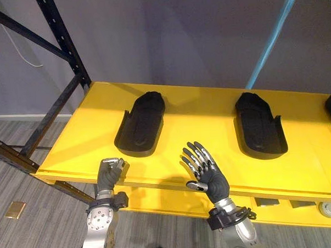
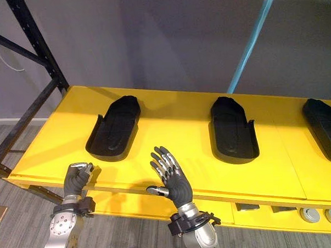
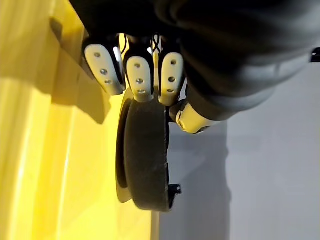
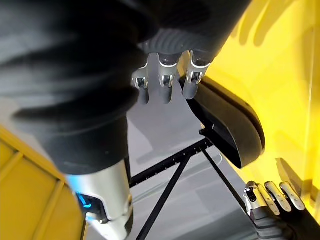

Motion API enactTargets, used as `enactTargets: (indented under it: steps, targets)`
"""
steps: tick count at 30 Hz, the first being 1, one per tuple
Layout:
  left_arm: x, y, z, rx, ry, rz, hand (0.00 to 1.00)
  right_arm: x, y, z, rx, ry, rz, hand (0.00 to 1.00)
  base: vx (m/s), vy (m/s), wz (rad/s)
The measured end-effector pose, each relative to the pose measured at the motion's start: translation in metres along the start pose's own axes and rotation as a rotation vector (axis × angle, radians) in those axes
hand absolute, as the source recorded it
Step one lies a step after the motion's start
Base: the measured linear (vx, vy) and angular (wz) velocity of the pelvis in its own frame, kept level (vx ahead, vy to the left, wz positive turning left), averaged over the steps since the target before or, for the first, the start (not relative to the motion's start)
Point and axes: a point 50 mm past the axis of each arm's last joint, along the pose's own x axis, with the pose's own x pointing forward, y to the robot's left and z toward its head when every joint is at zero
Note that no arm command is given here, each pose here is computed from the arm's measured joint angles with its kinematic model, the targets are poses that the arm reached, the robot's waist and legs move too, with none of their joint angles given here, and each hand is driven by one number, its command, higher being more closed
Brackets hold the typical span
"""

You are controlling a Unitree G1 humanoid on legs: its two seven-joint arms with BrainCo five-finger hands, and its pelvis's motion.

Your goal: Walk over and take plastic housings, then place them on the shelf

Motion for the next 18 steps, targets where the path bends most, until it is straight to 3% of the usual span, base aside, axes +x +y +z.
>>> enactTargets:
  steps: [18]
  targets:
    - [0.042, 0.017, 0.012, 0.023, -0.025, 0.078, 1.0, -0.009, 0.0, -0.006, 0.055, 0.026, -0.028, 0.0, -0.01, -0.037, -0.1]
